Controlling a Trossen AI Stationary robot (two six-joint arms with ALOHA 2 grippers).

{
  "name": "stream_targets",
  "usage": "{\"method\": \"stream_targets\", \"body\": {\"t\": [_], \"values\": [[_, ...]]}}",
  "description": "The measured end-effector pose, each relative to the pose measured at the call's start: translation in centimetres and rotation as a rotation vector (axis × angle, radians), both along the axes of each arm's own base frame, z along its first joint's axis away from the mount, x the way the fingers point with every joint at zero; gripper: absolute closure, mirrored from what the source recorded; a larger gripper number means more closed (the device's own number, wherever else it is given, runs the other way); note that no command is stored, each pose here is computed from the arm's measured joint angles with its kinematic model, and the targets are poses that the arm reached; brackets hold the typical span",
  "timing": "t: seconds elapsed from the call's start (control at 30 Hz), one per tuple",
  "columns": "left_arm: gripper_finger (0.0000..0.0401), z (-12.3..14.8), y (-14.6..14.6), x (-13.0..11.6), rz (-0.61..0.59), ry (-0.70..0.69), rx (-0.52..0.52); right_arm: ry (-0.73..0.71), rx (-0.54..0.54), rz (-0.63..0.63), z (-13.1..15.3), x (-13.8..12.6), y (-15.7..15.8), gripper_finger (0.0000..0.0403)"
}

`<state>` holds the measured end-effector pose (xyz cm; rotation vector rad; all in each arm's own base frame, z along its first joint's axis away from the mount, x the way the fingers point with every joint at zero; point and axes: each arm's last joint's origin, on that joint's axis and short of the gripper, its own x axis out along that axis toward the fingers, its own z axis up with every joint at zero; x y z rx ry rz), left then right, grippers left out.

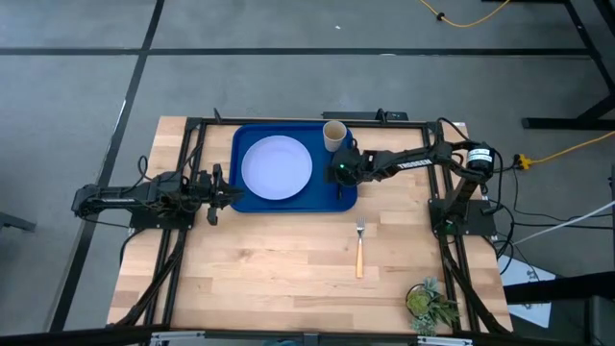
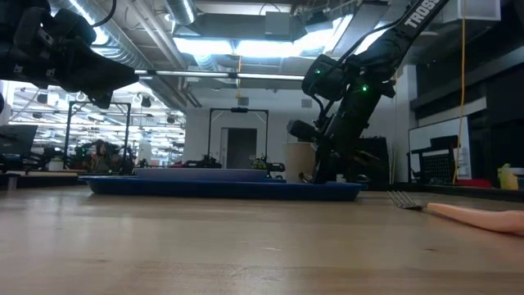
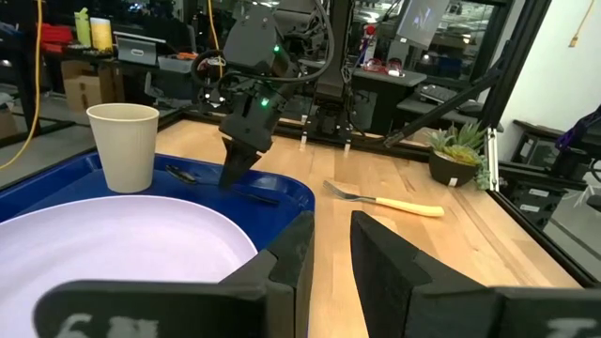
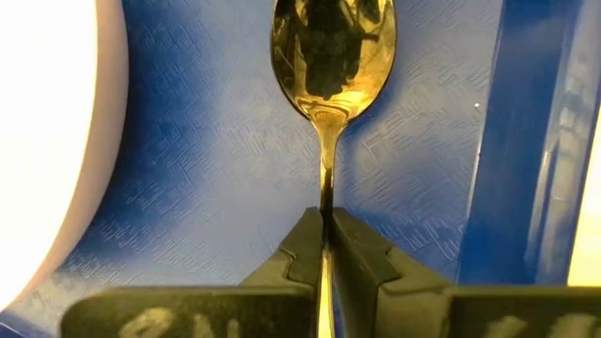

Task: Pick and place plate/cup/fork/spoon on tray
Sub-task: Put the black spoon on the blue tray

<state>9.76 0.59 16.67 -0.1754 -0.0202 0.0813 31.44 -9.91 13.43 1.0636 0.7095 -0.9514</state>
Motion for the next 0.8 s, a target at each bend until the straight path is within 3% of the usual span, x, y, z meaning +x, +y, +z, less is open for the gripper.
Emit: {"method": "stream_targets", "body": {"t": [0.33, 0.8], "values": [[0.0336, 0.0, 0.0, 0.0, 0.0, 0.0, 0.0, 0.033, -0.055, 0.093, 0.04, 0.03, 0.06, 0.0382], [0.0336, 0.0, 0.0, 0.0, 0.0, 0.0, -0.001, -0.006, 0.009, 0.011, 0.03, 0.06, 0.11, 0.0382]]}}
